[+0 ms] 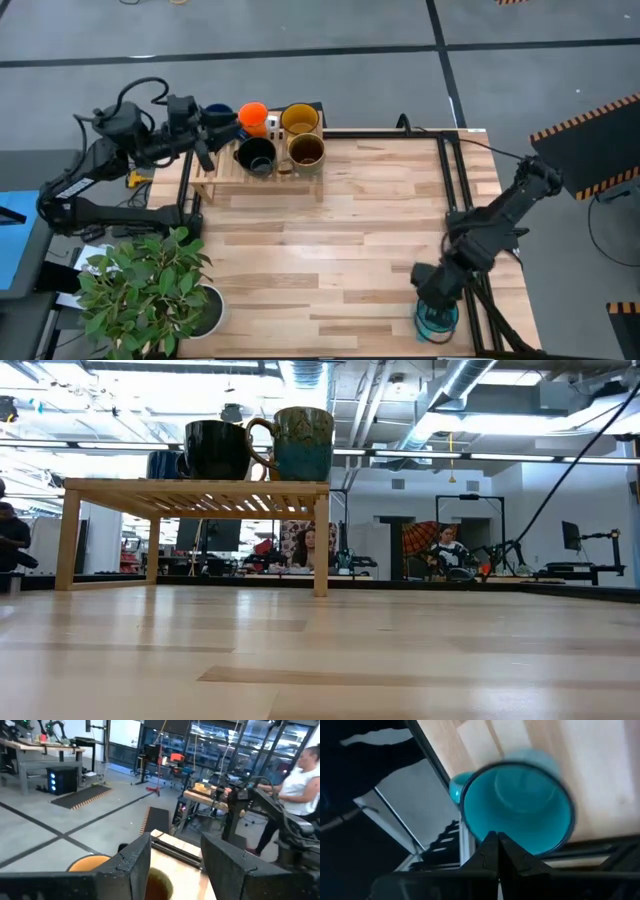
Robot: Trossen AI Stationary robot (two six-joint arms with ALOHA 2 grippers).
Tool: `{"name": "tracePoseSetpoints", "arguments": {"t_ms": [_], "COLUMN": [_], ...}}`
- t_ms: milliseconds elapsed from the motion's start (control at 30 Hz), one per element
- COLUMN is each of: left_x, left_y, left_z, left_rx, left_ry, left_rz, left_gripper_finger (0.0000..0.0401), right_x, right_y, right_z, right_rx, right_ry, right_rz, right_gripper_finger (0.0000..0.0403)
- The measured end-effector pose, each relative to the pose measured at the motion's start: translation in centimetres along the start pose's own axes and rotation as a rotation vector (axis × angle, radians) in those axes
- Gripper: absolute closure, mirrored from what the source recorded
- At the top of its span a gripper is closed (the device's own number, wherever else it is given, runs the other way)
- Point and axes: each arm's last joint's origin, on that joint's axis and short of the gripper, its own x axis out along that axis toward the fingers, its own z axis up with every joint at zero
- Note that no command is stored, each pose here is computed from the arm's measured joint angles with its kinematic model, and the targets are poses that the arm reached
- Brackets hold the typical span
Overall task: Place coffee mugs
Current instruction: Put the light blue mug on the shelf
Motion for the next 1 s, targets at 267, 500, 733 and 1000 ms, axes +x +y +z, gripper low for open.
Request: {"name": "tracePoseSetpoints", "arguments": {"t_ms": [267,500,733,1000], "left_x": [2.3,3.4,3.5,3.4], "left_y": [-0.2,-0.4,-0.4,-0.5], "left_z": [-0.6,-1.2,-1.2,-1.2], "left_rx": [0.027,0.007,-0.008,-0.033], "left_ry": [0.021,0.056,0.061,0.062], "left_rz": [-0.010,-0.047,-0.059,-0.075], "left_gripper_finger": [0.0244,0.0244,0.0244,0.0244], "right_x": [4.5,7.0,6.3,3.6], "right_y": [1.0,0.4,-0.7,-2.6], "right_z": [1.3,3.9,7.6,14.1], "right_rx": [0.074,0.061,0.009,-0.100], "right_ry": [0.016,-0.006,-0.165,-0.374], "right_rz": [-0.130,-0.251,-0.293,-0.222], "right_gripper_finger": [0.0386,0.0386,0.0386,0.0386]}}
